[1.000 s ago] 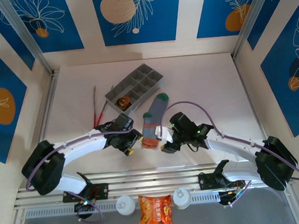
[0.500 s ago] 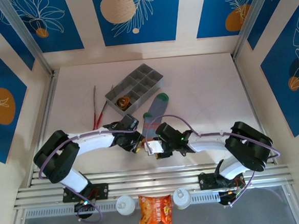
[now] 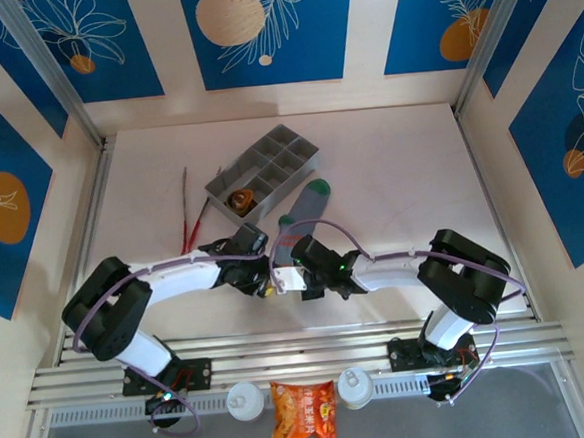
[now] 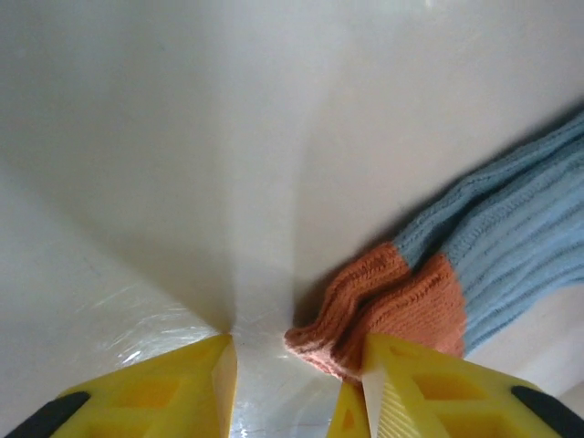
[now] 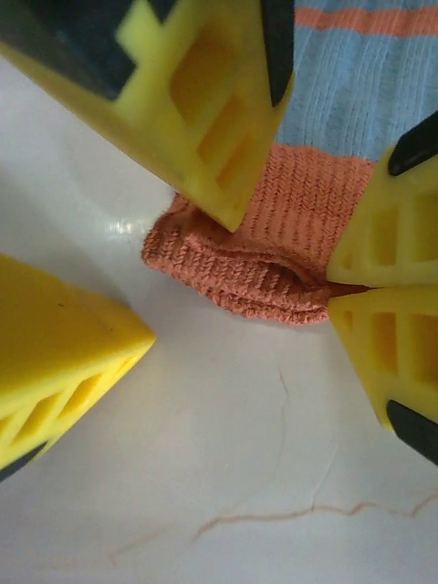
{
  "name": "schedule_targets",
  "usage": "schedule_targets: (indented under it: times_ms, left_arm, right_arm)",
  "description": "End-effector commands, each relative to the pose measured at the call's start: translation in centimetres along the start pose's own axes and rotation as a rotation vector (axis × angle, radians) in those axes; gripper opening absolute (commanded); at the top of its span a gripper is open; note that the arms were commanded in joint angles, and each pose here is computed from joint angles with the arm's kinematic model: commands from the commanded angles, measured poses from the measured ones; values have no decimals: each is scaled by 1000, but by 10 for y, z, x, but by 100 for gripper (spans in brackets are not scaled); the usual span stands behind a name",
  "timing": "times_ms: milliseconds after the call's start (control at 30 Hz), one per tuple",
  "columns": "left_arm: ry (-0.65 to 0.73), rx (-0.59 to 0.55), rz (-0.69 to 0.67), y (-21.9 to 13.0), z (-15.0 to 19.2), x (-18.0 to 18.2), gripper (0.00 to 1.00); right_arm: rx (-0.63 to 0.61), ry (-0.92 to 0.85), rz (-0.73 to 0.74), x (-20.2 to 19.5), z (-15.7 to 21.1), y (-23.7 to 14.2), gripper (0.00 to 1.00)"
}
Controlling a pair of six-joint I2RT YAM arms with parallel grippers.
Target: Roll the socks
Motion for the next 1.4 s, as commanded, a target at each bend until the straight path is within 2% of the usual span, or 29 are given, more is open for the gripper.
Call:
schedule_targets:
  times_ms: [0, 100, 333, 633, 800, 867, 1033, 1167, 1367]
  left_arm:
    - [25, -1, 83, -20, 2, -14, 55]
    - [20, -15, 97, -28, -1, -12, 64]
    - [34, 39, 183, -24, 9, -32, 79]
    - [6, 61, 84, -23, 13, -12, 72]
    - [-51, -19, -74, -46, 2, 27, 73]
    - [-90, -15, -64, -46, -1, 38, 73]
    - [-133, 35, -43, -45, 3, 53, 76]
    - [-168, 24, -47, -51, -1, 70, 76]
    - [-220, 19, -17, -51, -9, 87, 76]
  right_arm:
    - [42, 67, -20, -1, 3, -2, 0]
    - [3, 138, -87, 5, -6, -13, 0]
    - [-29, 273, -207, 12, -19, -27, 0]
    - [-9, 386, -260, 5, -31, -31, 0]
    - [-21, 434, -241, 1, -47, -29, 0]
    - [-31, 429, -232, 4, -52, -25, 0]
    - [-120, 318, -187, 26, -71, -15, 0]
    - [-166, 257, -166, 33, -79, -4, 0]
    - [-234, 136, -254, 39, -97, 9, 0]
Point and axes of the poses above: each hand's point on the last joint's axis, 136 mm out from that joint toward the fingers, its own y axis out along the fingers, its own x axis along the line the jaws close on, z = x × y, the point moved 2 cm from there along -y, back along the fingers, and after that the axes turned 6 degrees about -y, right-handed, at the moved point
